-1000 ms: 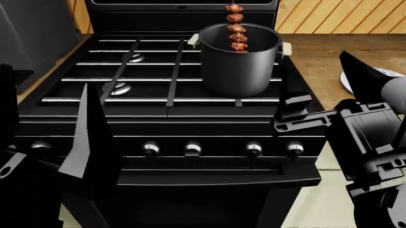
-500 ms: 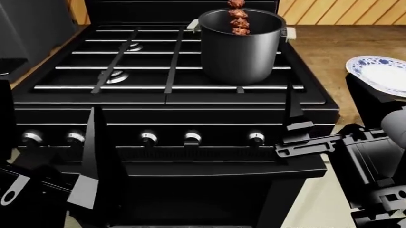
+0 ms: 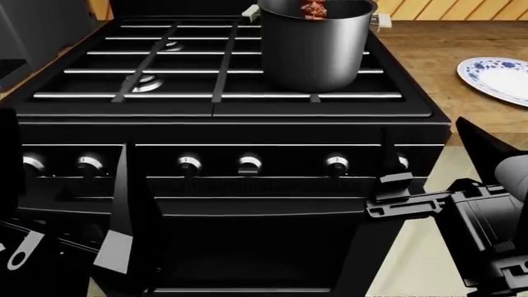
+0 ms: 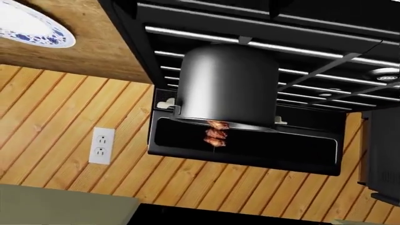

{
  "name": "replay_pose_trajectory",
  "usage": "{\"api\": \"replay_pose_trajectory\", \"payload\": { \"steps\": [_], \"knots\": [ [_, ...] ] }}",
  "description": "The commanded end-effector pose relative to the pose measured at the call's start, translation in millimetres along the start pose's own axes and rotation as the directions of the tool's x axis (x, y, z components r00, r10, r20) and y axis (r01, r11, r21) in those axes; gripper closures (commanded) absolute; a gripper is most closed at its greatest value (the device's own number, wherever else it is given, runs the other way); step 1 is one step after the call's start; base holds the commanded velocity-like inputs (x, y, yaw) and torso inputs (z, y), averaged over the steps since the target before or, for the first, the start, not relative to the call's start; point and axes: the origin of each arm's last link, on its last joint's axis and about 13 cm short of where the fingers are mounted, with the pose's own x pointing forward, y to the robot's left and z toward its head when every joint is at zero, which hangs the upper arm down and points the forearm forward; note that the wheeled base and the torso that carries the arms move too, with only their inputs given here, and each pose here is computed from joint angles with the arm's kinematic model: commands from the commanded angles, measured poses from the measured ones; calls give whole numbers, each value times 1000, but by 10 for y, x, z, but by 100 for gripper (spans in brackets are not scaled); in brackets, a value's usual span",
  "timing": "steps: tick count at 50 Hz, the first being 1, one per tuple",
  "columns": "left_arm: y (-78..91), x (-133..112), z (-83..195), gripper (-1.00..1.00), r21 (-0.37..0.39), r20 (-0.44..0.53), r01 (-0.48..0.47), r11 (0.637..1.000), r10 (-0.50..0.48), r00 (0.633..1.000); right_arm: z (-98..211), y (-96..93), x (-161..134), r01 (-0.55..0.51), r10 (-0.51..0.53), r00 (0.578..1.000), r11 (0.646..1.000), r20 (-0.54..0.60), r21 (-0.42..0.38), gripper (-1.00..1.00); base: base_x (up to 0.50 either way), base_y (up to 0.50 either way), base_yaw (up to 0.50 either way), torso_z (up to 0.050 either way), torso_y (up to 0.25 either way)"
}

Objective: Frozen meat rests on a plate on the counter. Retrieve the meat and place it in a pot on a burner. Then turn the burner on.

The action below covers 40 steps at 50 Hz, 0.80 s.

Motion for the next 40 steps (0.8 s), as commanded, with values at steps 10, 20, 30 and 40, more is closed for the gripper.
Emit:
{"api": "replay_pose_trajectory", "payload": {
  "steps": [10,20,30,40],
  "knots": [
    [-2,-10,-6,-100,-50,-7,-15,999,15,1000,-71,-40,14,29,-29,999,999,-44,13,-100,0,0,0,-50,0],
    [-4,-16,-3,-100,-47,2,-1,999,1,1000,-88,-51,10,34,-34,998,999,-57,-1,-100,0,0,0,-50,0],
    [-13,-18,13,-100,-47,10,11,999,-10,1000,-100,-53,11,37,-38,997,999,-65,-19,-100,0,0,0,-50,0],
    [-16,-21,16,-100,-47,13,13,999,-13,1000,-103,-51,14,35,-36,997,999,-65,-22,-100,0,0,0,-50,0]
  ]
}}
